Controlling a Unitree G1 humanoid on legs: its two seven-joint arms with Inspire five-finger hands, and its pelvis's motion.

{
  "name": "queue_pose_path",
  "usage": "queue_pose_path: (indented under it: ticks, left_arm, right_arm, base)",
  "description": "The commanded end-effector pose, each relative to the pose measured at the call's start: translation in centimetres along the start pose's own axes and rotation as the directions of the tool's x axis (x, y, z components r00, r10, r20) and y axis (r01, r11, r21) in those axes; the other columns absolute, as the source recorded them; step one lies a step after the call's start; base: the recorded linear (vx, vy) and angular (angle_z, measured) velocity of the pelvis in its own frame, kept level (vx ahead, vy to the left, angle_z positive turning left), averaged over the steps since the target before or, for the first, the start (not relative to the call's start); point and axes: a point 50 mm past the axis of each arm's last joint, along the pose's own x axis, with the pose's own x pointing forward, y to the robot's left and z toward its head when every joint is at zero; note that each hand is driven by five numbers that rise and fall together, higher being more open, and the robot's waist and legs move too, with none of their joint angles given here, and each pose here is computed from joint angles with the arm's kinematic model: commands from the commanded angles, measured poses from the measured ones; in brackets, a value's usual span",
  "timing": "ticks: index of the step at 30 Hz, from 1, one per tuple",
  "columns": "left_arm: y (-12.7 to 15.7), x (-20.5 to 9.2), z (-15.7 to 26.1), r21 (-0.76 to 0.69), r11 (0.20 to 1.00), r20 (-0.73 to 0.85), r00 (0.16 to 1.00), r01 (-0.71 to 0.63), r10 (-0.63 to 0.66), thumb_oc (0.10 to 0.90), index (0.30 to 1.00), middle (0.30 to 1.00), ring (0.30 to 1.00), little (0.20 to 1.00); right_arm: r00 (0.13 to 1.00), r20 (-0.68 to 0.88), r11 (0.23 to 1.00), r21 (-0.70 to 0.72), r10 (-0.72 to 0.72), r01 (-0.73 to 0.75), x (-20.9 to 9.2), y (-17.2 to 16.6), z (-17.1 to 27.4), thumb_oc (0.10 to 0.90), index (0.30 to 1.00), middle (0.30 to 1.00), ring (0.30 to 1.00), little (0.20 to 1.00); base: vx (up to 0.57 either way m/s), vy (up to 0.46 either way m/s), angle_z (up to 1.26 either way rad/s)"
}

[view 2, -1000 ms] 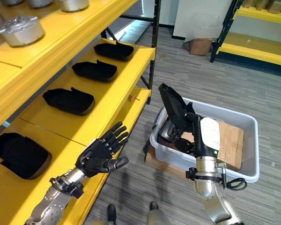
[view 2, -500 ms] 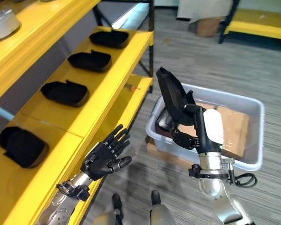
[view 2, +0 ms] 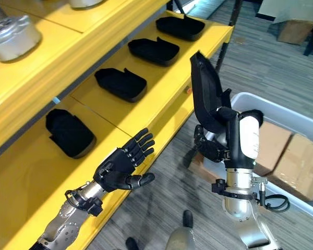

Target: Move parts from the plastic box to the shelf.

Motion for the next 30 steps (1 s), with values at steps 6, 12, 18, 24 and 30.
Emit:
queue_pose_path:
  ticks: [6,12,18,24,30]
  left_arm:
    - [-1.1,-0.6,1.5,0.094,0.99,0.022,0.994,0.101,-0.103,0.9,1.0,1.0,1.0,1.0]
    - [-0.8,-1.7,0.6,0.111,0.982,-0.083,0.986,0.152,-0.143,0.9,1.0,1.0,1.0,1.0]
    - [-1.3,-0.9,0.7,0.102,0.968,-0.106,0.97,0.23,-0.219,0.9,1.0,1.0,1.0,1.0]
    - [-1.0,-0.4,1.0,0.108,0.968,-0.075,0.973,0.225,-0.218,0.9,1.0,1.0,1.0,1.0]
    - [-0.4,-0.7,0.7,0.104,0.977,-0.099,0.979,0.189,-0.179,0.9,1.0,1.0,1.0,1.0]
  right_arm:
    - [0.937,0.268,0.973,0.003,-0.223,0.231,3.3,-1.9,3.4,0.4,0.3,0.3,0.3,0.3]
    - [0.953,0.19,0.968,-0.045,-0.236,0.249,3.0,-2.4,2.5,0.4,0.3,0.3,0.3,0.3]
    - [0.947,0.157,0.952,-0.073,-0.282,0.296,1.7,-2.9,1.5,0.4,0.3,0.3,0.3,0.3]
    - [0.923,0.214,0.939,-0.051,-0.322,0.339,1.4,-3.7,1.7,0.4,0.3,0.3,0.3,0.3]
    - [0.93,0.233,0.958,0.023,-0.283,0.286,2.1,-3.4,2.5,0.4,0.3,0.3,0.3,0.3]
  base:
    - [-0.14,0.218,0.24]
    - [-0.14,0.222,0.22]
    - [-0.15,0.096,0.46]
    - [-0.18,-0.006,0.29]
    - [-0.1,-0.134,-0.12]
